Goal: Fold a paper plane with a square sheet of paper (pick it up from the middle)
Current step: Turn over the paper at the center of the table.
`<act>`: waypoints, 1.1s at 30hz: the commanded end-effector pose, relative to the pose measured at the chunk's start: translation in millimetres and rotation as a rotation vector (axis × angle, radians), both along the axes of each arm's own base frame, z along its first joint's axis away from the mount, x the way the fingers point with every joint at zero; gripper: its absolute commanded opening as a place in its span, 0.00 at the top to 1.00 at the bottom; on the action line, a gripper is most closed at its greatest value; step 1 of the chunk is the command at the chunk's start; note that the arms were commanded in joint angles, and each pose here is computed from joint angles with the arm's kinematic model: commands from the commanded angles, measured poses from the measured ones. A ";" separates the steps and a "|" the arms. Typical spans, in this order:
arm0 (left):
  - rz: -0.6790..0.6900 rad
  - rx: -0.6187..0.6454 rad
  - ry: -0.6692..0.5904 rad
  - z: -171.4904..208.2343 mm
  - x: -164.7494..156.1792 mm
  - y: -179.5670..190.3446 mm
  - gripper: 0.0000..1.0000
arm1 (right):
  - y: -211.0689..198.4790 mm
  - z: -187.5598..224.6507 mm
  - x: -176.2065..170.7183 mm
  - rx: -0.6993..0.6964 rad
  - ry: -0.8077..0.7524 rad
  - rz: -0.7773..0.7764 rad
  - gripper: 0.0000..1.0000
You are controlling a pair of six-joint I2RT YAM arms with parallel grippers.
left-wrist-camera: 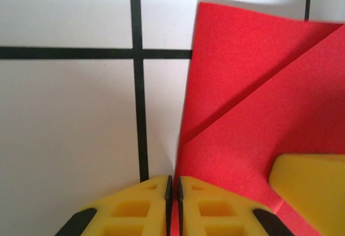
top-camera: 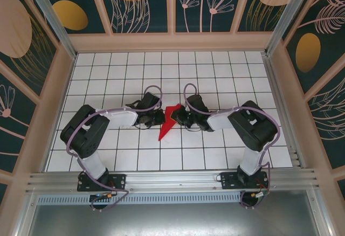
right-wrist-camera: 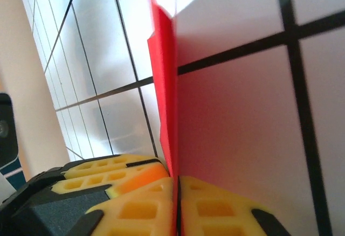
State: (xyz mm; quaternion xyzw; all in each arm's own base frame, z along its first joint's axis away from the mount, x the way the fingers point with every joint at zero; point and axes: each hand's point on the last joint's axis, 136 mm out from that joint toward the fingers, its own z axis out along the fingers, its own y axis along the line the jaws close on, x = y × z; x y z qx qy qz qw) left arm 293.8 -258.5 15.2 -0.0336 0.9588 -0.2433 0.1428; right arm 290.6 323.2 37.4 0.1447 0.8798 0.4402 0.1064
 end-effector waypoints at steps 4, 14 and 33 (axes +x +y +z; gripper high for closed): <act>0.062 -0.005 -0.049 30.8 -3.9 13.9 0.83 | -1.5 33.9 8.9 -0.096 -0.142 0.064 0.95; 0.208 0.012 -0.242 81.7 -5.4 56.6 0.77 | -49.9 86.2 19.3 -0.479 -0.277 0.094 0.94; 0.252 -0.015 -0.360 120.8 -47.4 103.3 0.65 | -105.1 111.5 -32.1 -0.548 -0.325 0.028 0.93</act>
